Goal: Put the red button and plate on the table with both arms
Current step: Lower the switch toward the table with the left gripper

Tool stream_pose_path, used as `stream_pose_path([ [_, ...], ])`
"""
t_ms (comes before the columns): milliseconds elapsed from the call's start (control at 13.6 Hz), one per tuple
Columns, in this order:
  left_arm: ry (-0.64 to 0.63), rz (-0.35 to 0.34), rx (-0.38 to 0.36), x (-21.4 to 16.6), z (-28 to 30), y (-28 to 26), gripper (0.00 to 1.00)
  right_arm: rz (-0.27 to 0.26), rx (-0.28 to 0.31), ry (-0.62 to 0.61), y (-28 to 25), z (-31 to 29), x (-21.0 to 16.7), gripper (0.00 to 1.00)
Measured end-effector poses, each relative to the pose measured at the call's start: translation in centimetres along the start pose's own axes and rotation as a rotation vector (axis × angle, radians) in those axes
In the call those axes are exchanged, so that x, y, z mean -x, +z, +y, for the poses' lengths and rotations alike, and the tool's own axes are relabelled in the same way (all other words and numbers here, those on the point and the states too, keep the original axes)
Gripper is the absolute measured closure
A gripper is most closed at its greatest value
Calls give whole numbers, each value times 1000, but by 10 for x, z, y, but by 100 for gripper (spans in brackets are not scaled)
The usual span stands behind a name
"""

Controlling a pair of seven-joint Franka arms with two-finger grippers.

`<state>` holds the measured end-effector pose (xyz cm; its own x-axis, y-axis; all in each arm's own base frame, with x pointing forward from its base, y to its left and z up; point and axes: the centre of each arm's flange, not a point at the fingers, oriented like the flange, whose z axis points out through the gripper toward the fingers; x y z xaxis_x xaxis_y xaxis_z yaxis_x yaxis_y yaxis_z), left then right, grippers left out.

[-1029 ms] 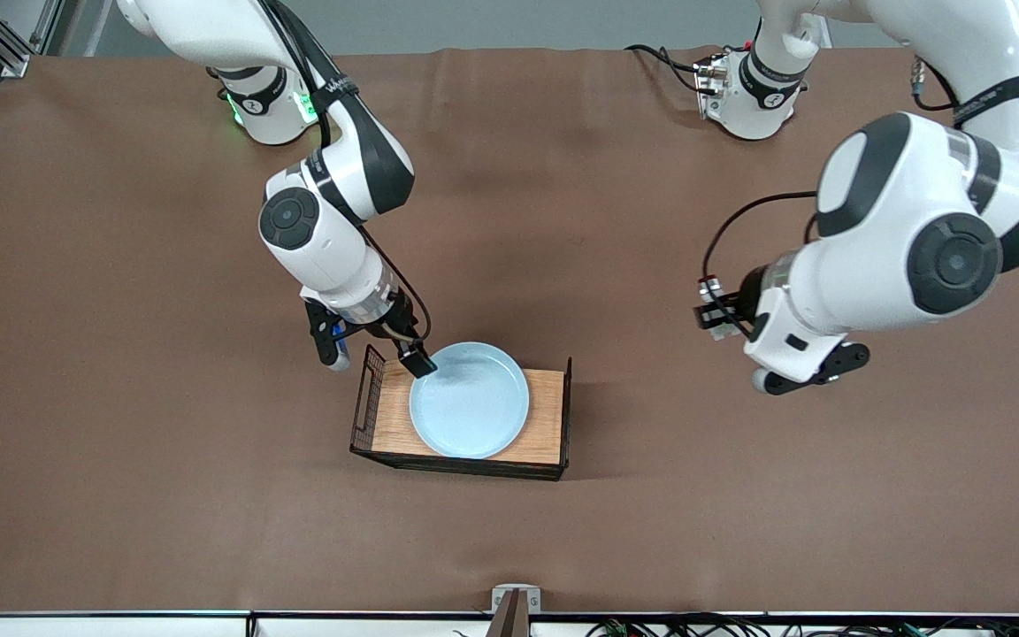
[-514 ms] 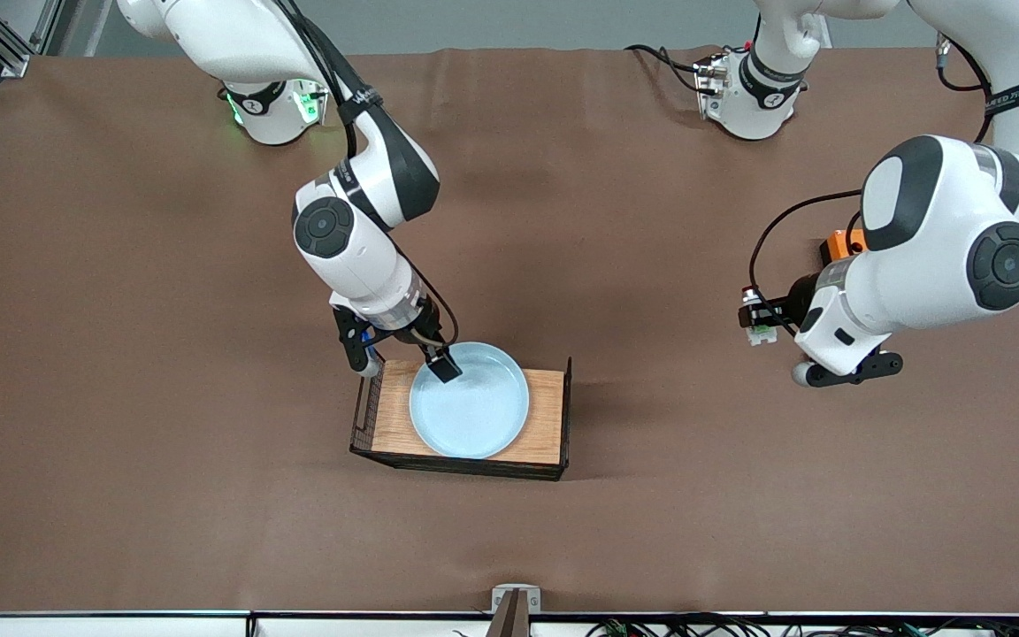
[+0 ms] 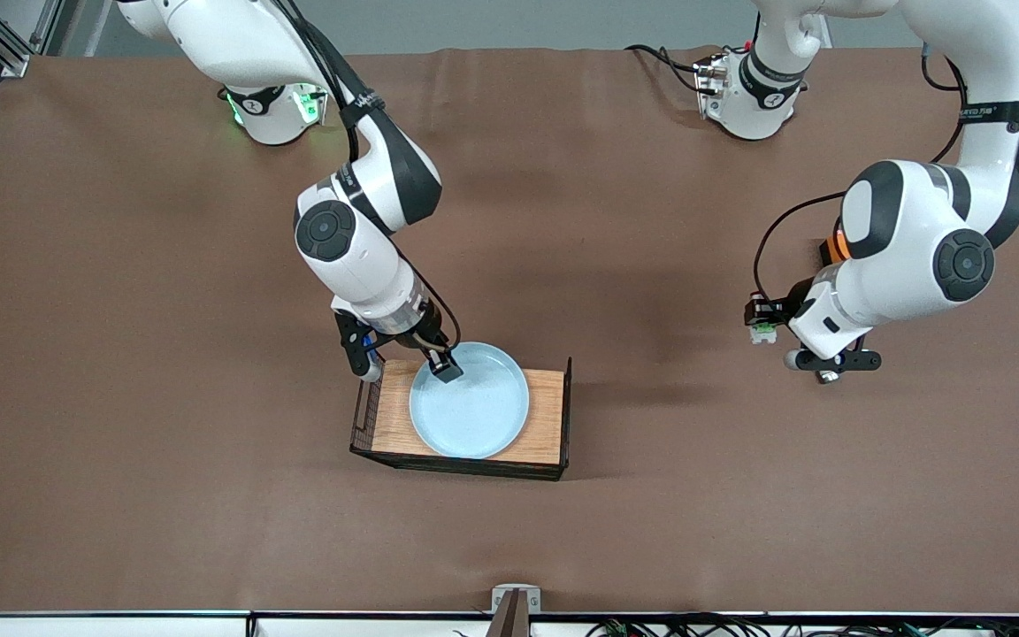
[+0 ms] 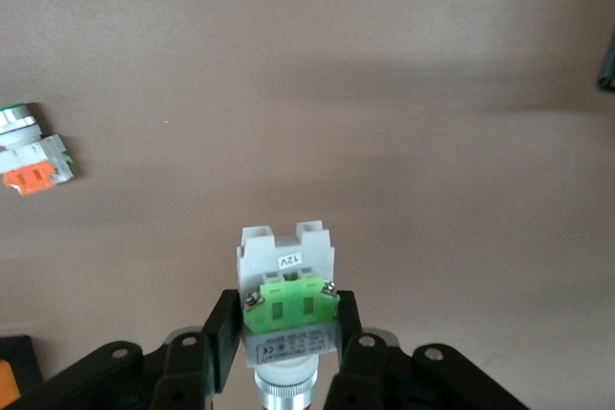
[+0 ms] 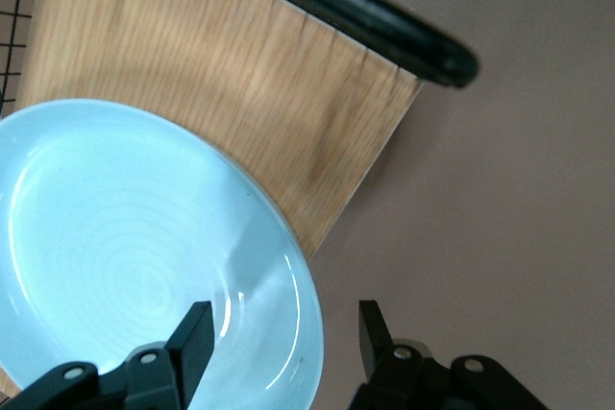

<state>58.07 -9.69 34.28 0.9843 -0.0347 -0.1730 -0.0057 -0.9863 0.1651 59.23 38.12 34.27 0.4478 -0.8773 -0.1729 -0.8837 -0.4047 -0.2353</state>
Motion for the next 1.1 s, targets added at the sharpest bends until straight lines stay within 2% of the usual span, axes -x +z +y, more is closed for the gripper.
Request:
stream_pose_path([
  [73, 17, 3, 1, 0, -12, 5, 56, 0, 0, 0, 0, 0, 0, 40],
  [147, 29, 8, 2, 1, -22, 9, 56, 0, 0, 0, 0, 0, 0, 45],
  [220, 37, 16, 1, 0, -30, 14, 56, 0, 0, 0, 0, 0, 0, 45],
  [367, 50, 34, -4, -5, -37, 30, 56, 0, 0, 0, 0, 0, 0, 62],
  [441, 57, 41, -9, -9, -39, 41, 56, 2, 0, -2, 0, 0, 0, 62],
  [514, 64, 44, -11, -12, -43, 53, 56, 6, 0, -8, 0, 0, 0, 67],
  [588, 71, 45, -10, -16, -46, 65, 56, 15, 2, -19, 0, 0, 0, 78],
  [661, 80, 49, 0, -19, -49, 75, 56, 23, 2, -28, 0, 0, 0, 78],
  [808, 94, 63, 34, -25, -54, 95, 56, 28, 3, -35, 0, 0, 1, 94],
  [1102, 117, 75, 67, -30, -60, 121, 56, 25, 7, -40, -1, 0, 5, 97],
])
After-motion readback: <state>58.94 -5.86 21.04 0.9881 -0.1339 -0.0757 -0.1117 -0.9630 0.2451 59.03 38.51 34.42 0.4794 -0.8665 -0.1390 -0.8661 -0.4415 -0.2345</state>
